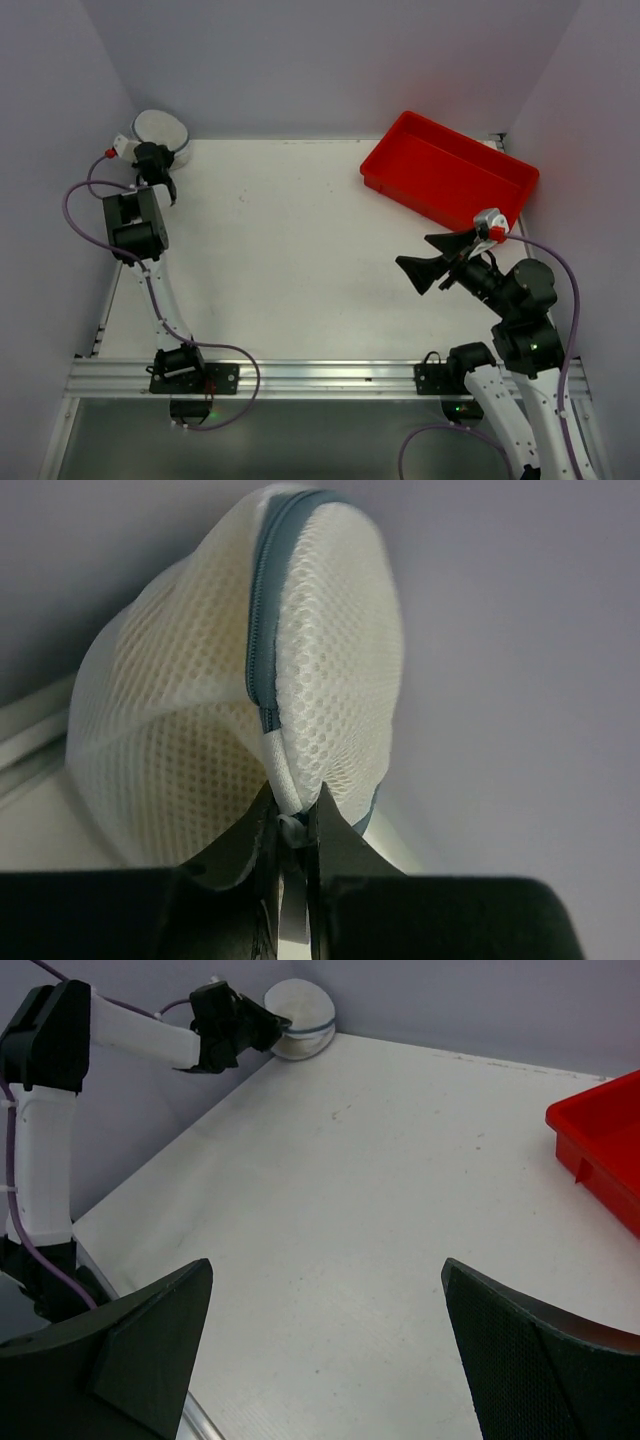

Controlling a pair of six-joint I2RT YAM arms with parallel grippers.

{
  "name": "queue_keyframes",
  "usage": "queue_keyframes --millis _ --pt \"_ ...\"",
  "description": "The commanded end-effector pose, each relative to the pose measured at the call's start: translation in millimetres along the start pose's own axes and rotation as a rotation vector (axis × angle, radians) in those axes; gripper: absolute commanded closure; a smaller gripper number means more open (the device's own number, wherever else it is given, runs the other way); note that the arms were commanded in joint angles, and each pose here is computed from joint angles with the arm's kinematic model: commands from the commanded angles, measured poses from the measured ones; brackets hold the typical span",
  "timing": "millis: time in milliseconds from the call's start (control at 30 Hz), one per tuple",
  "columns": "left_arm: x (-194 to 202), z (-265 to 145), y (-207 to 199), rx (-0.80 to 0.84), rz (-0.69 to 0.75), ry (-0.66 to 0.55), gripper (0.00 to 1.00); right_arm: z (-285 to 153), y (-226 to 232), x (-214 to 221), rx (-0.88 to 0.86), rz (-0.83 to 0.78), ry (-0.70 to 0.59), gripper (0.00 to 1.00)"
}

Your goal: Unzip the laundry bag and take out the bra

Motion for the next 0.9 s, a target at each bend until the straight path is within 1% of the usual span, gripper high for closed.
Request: queue_keyframes --millis 0,33,67,100,133,167,200,233,267,300,333,367,400,433,467,500,533,567,600,633,667,700,733,767,800,867 --pt "-18.5 -33.9 -31.9 0.115 0.008 0.02 1.0 -5.1 9.8 -2.6 -0.047 -0.006 -0.02 0.01" --pt "-31.5 -48.5 -52.4 0.154 0.003 0.015 1.0 -5.8 10.0 -2.3 -0.046 -0.003 -0.021 0.01" --pt "-15.9 -64.9 -42.6 0.14 0.013 0.067 1.0 -5.8 9.8 0.7 -0.047 0.003 -0.014 0.01" --pt "-9.2 -80.1 -51.9 0.163 0.013 0.091 1.0 -6.2 10.6 2.2 -0.051 0.013 -0.01 0.01" --pt "-24.0 -101.1 -76.9 0.215 -0.009 0.081 1.0 -5.9 10.8 4.5 -0.054 0.024 -0.001 0.01" --pt "-1.4 -123.8 -68.0 0.193 -0.033 0.142 1.0 -5.0 9.6 8.1 -0.049 0.041 0.011 0.01" --pt "-0.1 -139.7 -74.3 0.21 -0.052 0.158 1.0 -4.0 7.9 9.8 -0.033 0.073 0.018 0.01" --pt "-13.5 -163.1 -97.3 0.26 -0.073 0.15 1.0 -2.5 6.8 12.1 -0.029 0.091 0.033 0.01" --pt "0.7 -182.6 -85.7 0.236 -0.076 0.194 1.0 -2.7 7.3 13.0 -0.028 0.103 0.047 0.01" --pt "11.4 -203.1 -99.1 0.27 -0.072 0.229 1.0 -2.4 7.7 14.0 -0.033 0.108 0.059 0.01" --pt "1.6 -226.5 -115.3 0.302 -0.076 0.232 1.0 -2.6 8.3 14.4 -0.035 0.111 0.068 0.01" --pt "14.6 -245.0 -105.2 0.282 -0.07 0.276 1.0 -2.5 8.4 14.9 -0.033 0.118 0.081 0.01" --pt "24.7 -264.3 -108.5 0.291 -0.068 0.318 1.0 -2.4 8.6 15.8 -0.033 0.128 0.088 0.01" --pt "17.0 -290.2 -125.6 0.344 -0.09 0.317 1.0 -2.2 8.5 15.2 -0.029 0.136 0.089 0.01" --pt "35.9 -312.5 -114.5 0.328 -0.104 0.376 1.0 -0.7 7.8 16.0 -0.027 0.15 0.094 0.01" --pt "25.7 -333.9 -121.2 0.362 -0.133 0.37 1.0 0.5 8.6 16.3 -0.032 0.172 0.096 0.01" --pt "26.1 -346.0 -118.3 0.352 -0.152 0.36 1.0 1.4 11.1 16.5 -0.052 0.185 0.098 0.01" --pt "47.2 -369.1 -105.7 0.34 -0.157 0.415 1.0 4.6 10.7 17.5 -0.059 0.201 0.099 0.01" --pt "40.7 -386.1 -110.1 0.379 -0.174 0.403 1.0 5.8 12.1 17.0 -0.068 0.222 0.099 0.01" --pt "41.8 -395.1 -107.2 0.376 -0.174 0.391 1.0 7.3 12.9 18.6 -0.079 0.232 0.103 0.01" --pt "59.3 -413.3 -95.8 0.372 -0.172 0.445 1.0 10.8 10.9 22.0 -0.081 0.237 0.104 0.01" --pt "56.8 -425.4 -97.5 0.405 -0.2 0.447 1.0 13.0 9.9 24.9 -0.082 0.246 0.108 0.01" --pt "62.4 -434.5 -94.9 0.418 -0.214 0.466 1.0 15.1 9.6 27.9 -0.085 0.249 0.112 0.01" --pt "76.2 -448.6 -87.6 0.425 -0.222 0.519 1.0 18.1 7.1 32.5 -0.078 0.254 0.119 0.01" --pt "82.1 -453.9 -86.9 0.429 -0.228 0.544 1.0 21.6 5.2 36.8 -0.074 0.262 0.133 0.01" --pt "93.2 -468.4 -95.3 0.465 -0.234 0.61 1.0 27.6 4.3 45.2 -0.078 0.274 0.151 0.02"
Point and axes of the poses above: each gripper's point midway between its finger pads, its own z axis out along the fingers, its own y axis along the line the jaws close on, x = y × z, the point moved 4 cm from there along -z, back along the fingers, and after that the axes turned 4 degrees about -z, right-handed, at the moved point
